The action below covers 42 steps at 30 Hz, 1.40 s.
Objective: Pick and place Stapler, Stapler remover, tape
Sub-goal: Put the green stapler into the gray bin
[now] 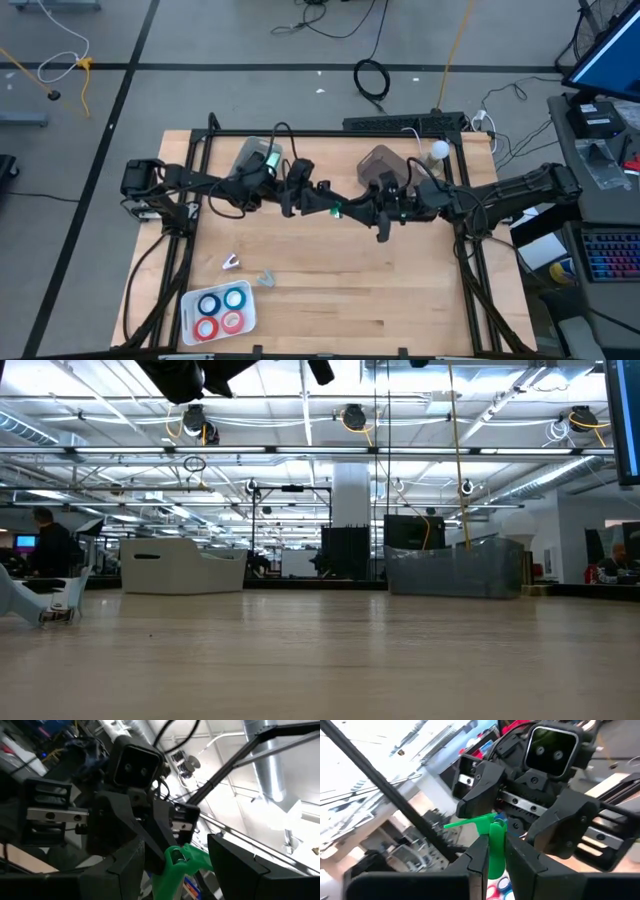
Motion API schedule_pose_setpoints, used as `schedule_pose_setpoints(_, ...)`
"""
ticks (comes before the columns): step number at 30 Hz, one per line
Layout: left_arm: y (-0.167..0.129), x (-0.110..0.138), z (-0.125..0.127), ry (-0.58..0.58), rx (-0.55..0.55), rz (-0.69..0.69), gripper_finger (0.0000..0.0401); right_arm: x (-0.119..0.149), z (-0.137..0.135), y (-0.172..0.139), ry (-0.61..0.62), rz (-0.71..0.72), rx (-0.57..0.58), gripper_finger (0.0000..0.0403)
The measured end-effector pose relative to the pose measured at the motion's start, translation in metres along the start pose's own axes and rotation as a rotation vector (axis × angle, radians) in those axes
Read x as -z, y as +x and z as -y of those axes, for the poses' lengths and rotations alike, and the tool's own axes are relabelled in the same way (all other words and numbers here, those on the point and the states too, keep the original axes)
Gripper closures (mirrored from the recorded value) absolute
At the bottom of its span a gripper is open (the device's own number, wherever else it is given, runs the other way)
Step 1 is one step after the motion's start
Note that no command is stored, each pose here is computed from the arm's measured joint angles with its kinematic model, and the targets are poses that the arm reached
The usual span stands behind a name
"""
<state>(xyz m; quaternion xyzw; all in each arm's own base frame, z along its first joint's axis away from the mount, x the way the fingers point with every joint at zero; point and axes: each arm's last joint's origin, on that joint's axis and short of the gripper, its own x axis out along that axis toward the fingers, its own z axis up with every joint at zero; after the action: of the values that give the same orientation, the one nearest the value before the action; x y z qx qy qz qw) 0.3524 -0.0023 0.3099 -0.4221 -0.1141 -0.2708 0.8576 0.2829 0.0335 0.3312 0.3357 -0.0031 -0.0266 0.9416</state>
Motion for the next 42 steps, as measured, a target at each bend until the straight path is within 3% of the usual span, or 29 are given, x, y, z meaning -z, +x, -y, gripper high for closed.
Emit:
schedule_pose_setpoints(14,-0.0028,-0.0051,-0.0072,0.009,-0.064,0.029,0.019,-0.0017,0.0049,0.0004,-0.089,0.071,0.114,0.0358)
schedule_pose_setpoints(22,-0.0035,-0.0066,-0.0086,0.01,-0.072,0.035,0.0241,-0.0029,0.0058,0.0007,-0.12,0.102,0.147,0.0358)
schedule_pose_setpoints(35,-0.0038,-0.0094,-0.0078,0.011,-0.069,0.072,0.0281,-0.0056,0.0044,0.0016,-0.139,0.148,0.151,0.0358)
schedule_pose_setpoints(42,-0.0037,-0.0099,-0.006,0.02,-0.043,0.068,0.0268,-0.005,0.0049,0.0037,-0.144,0.161,0.159,0.0365)
